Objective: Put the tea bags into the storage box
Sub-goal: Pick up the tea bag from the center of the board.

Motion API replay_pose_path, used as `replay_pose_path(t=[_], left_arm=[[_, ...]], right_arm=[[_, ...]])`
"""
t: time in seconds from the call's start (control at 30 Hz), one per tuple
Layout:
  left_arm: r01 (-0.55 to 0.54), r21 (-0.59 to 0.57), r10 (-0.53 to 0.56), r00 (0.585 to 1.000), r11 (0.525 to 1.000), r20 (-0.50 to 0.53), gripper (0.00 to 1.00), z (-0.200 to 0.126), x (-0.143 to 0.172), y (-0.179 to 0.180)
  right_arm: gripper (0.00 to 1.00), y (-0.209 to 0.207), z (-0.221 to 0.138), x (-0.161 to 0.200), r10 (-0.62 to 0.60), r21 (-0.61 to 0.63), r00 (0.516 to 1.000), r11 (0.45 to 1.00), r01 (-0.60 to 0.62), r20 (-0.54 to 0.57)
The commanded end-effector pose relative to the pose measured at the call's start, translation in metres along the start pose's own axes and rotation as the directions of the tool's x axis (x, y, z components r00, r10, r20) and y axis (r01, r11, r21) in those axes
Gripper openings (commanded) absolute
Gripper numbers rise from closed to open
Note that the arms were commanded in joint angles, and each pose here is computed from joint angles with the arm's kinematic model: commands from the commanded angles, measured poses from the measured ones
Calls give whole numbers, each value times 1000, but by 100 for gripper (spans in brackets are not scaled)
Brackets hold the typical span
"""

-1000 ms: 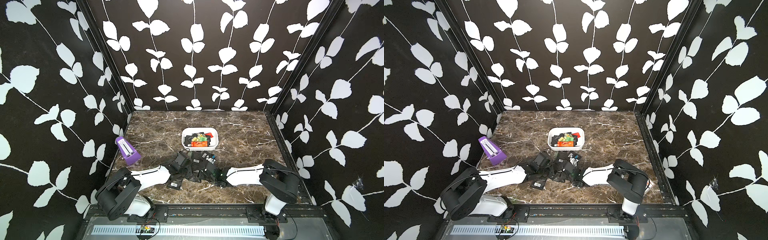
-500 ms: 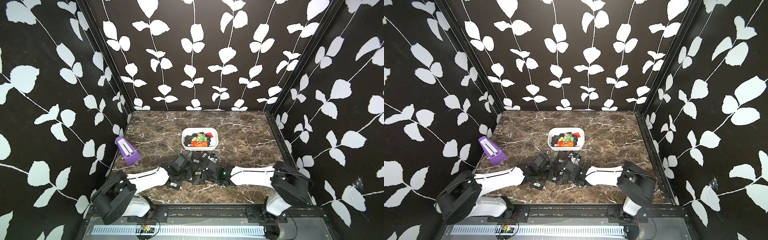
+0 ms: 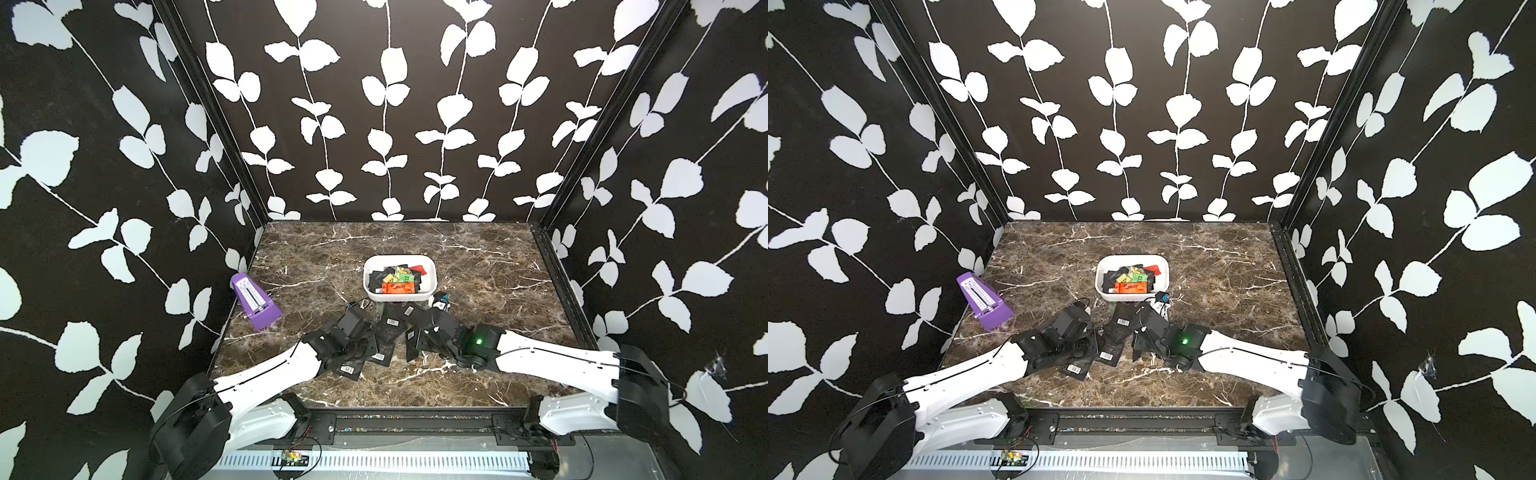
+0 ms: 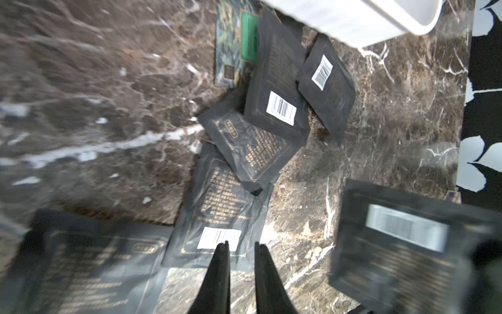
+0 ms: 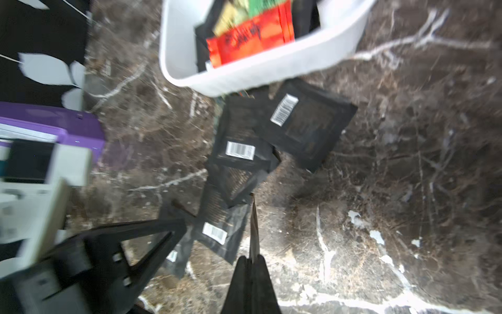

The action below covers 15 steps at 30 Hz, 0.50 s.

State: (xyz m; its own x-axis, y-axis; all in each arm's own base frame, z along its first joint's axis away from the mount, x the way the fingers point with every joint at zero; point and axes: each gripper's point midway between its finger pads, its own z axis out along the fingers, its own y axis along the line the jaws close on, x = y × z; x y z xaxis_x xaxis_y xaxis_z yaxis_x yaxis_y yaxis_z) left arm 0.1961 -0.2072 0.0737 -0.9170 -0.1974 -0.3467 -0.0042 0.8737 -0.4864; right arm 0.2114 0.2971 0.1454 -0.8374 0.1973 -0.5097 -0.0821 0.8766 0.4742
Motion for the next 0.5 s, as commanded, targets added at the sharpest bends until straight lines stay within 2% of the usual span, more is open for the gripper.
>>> replay_pose_path(t=[0.0, 0.2, 0.47], left_arm=[[-16, -48, 18, 999, 999, 30, 17, -9, -4, 9], [-14, -78, 17, 999, 997, 38, 19, -11, -3, 19], [2, -60, 0, 999, 998, 32, 19, -9, 1, 20]], right_arm=[[0, 14, -17, -33, -13, -28, 998, 1000, 14, 62], [0, 32, -18, -91, -29, -55, 994, 998, 34, 103], [0, 49, 37, -166, -12, -82, 992, 996, 22, 122]])
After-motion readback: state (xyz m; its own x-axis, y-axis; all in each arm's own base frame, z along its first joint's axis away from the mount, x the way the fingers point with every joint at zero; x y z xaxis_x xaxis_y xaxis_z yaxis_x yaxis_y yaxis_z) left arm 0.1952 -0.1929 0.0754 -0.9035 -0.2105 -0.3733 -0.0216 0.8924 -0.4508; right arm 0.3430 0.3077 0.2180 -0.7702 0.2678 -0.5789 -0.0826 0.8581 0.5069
